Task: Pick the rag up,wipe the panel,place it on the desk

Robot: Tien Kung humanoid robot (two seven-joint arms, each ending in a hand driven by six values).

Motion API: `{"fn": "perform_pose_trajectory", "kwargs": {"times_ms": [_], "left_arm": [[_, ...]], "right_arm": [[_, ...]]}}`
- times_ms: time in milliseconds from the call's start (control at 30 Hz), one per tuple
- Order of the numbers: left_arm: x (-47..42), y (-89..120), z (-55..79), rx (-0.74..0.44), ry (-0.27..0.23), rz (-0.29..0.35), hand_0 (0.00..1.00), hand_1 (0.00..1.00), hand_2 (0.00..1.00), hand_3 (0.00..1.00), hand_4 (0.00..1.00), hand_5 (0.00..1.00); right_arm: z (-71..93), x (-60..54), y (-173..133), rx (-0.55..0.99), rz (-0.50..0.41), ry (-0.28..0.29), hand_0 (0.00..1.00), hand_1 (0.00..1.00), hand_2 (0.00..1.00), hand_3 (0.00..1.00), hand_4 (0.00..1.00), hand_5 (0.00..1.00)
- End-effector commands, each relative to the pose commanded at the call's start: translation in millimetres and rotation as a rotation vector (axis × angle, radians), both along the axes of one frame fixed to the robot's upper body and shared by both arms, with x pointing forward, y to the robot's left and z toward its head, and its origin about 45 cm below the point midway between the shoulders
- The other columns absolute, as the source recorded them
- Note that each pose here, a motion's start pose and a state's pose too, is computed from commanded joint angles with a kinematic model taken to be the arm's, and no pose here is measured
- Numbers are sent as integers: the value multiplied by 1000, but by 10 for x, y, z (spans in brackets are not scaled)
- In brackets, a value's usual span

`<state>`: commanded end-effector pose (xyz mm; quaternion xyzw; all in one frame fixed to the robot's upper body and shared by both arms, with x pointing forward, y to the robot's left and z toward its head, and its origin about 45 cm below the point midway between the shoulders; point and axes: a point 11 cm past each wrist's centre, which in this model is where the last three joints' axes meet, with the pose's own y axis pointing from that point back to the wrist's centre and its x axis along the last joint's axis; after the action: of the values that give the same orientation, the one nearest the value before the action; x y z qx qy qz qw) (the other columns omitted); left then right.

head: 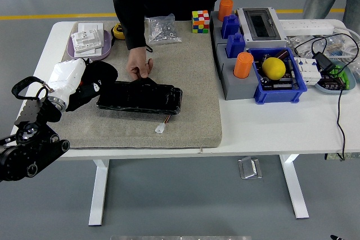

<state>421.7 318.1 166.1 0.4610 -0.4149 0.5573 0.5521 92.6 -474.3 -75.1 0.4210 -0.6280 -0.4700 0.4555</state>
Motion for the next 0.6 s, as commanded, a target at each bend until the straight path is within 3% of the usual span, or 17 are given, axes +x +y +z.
{"fn": "perform_pose_trajectory", "kwargs": {"times_ms": [200,400,433,600], "left_arm": [[-10,-106,-42,-6,10,-20,223,105,573,537,462,101],[-8,-355,-60,-20,16,-70,223,105,572,537,461,100],[-5,-395,-57,-22,15,-77,223,106,670,633,462,98],[11,-599,-36,-27,15,-121,223,106,670,633,462,98]], "right_arm": [[2,11,1,0,0,-3,780,651,715,637,998,559],[5,32,3,0,4,-6,779,651,715,637,998,561],[6,34,3,0,5,-6,779,651,714,637,998,563],[16,48,-10,-2,8,-7,779,651,714,637,998,563]]}}
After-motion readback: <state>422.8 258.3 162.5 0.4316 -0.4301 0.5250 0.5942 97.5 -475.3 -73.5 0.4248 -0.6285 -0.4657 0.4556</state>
